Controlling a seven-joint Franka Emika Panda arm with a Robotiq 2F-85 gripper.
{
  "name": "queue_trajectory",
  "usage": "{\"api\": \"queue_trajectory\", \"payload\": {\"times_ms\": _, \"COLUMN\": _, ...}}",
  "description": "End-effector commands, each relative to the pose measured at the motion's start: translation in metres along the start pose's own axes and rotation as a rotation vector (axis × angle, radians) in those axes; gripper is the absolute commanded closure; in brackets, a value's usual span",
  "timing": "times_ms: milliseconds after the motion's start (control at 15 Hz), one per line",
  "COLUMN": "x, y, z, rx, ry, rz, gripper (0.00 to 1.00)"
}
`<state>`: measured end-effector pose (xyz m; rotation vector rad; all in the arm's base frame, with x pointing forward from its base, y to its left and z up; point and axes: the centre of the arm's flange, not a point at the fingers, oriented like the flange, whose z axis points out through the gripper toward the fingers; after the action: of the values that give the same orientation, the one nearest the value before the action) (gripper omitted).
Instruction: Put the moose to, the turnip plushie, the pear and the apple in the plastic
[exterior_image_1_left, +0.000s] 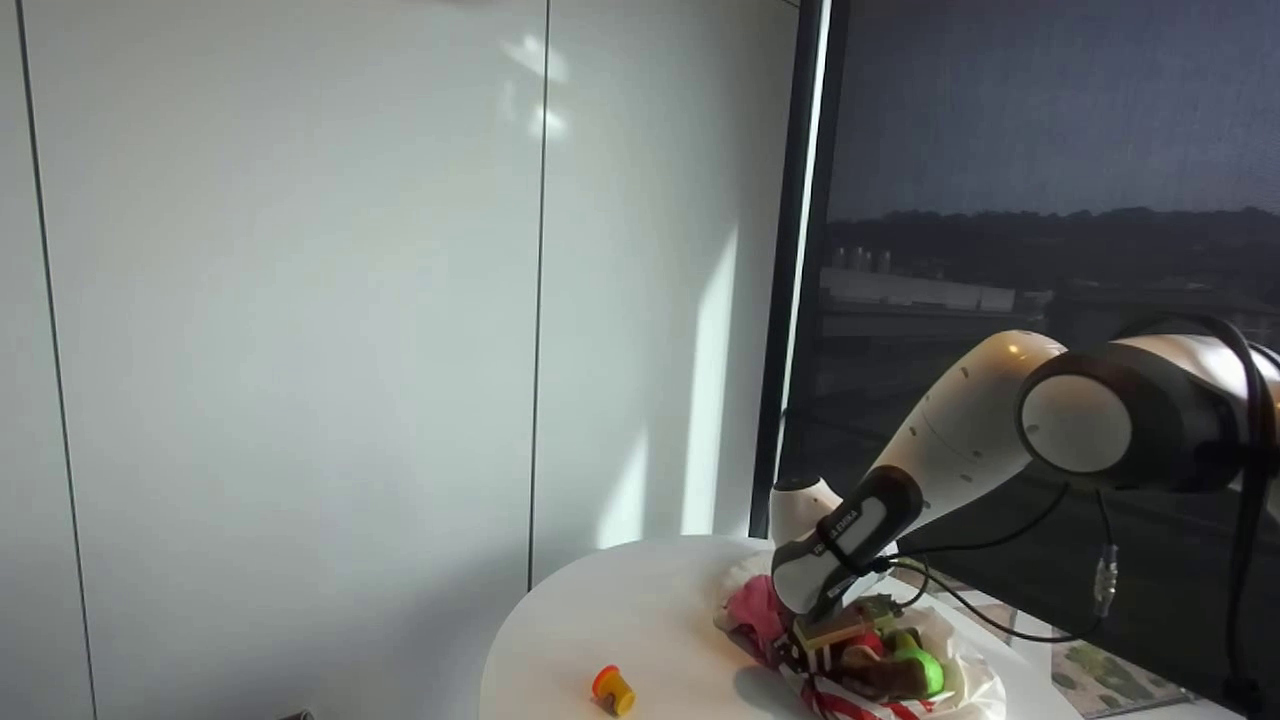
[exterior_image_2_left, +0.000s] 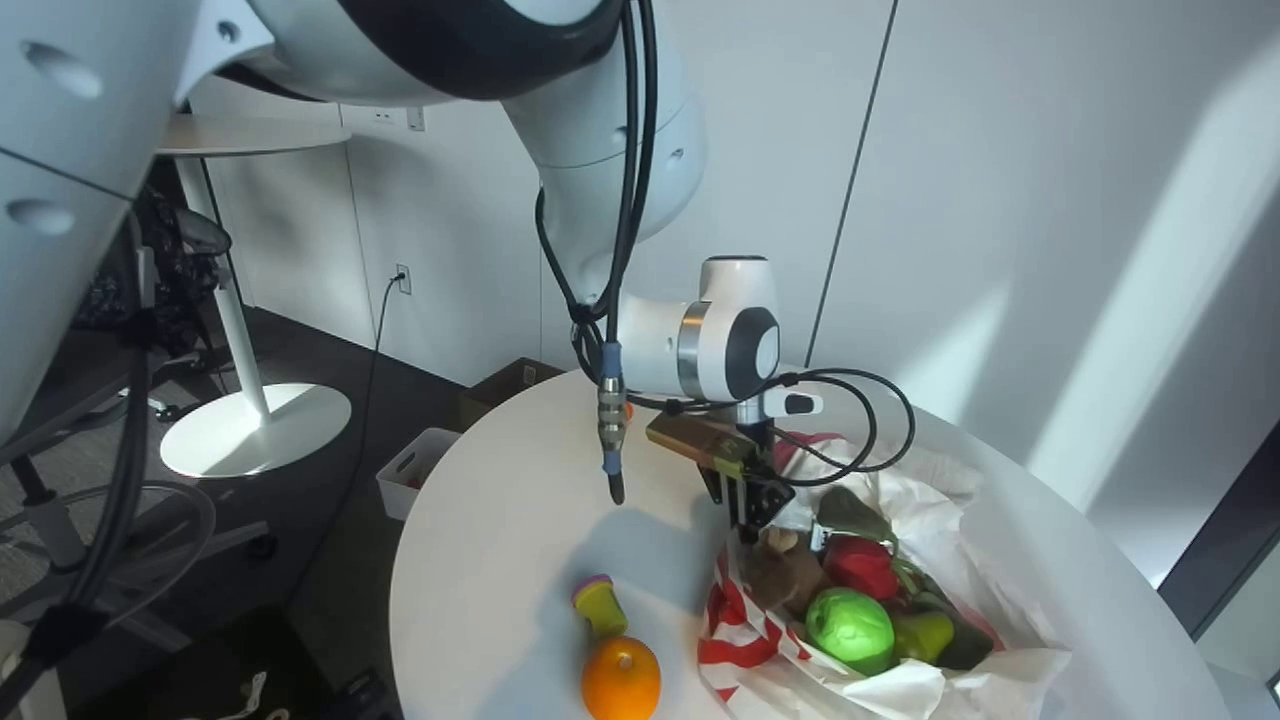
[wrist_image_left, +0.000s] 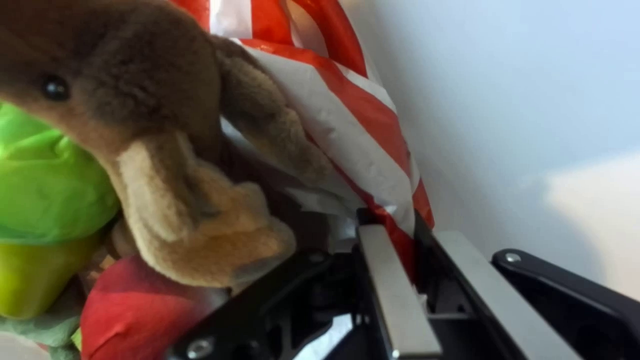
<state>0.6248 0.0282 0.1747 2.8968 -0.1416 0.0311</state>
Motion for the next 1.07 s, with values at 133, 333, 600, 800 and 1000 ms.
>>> {"api": "queue_trajectory", "payload": {"times_ms": 133, "x": -0.021, "y": 0.02, "z": -0.046, "rx": 0.074, "ry": -0.152, "rz": 0.013, "gripper": 0.81}}
{"api": "queue_trajectory", "payload": {"times_ms": 333, "x": -0.019, "y": 0.033, "z": -0.055, "rx": 0.163, "ry": -0.285, "rz": -0.041, "gripper": 0.81}}
{"api": "queue_trajectory", "payload": {"times_ms": 600, "x": -0.022, "y": 0.052, "z": -0.066, "rx": 0.315, "ry": -0.416, "rz": -0.092, "gripper": 0.82}}
{"api": "queue_trajectory", "payload": {"times_ms": 800, "x": -0.025, "y": 0.058, "z": -0.065, "rx": 0.328, "ry": -0.432, "rz": -0.052, "gripper": 0.56}}
{"api": "queue_trajectory", "payload": {"times_ms": 1000, "x": -0.033, "y": 0.058, "z": -0.071, "rx": 0.288, "ry": -0.368, "rz": 0.002, "gripper": 0.35}}
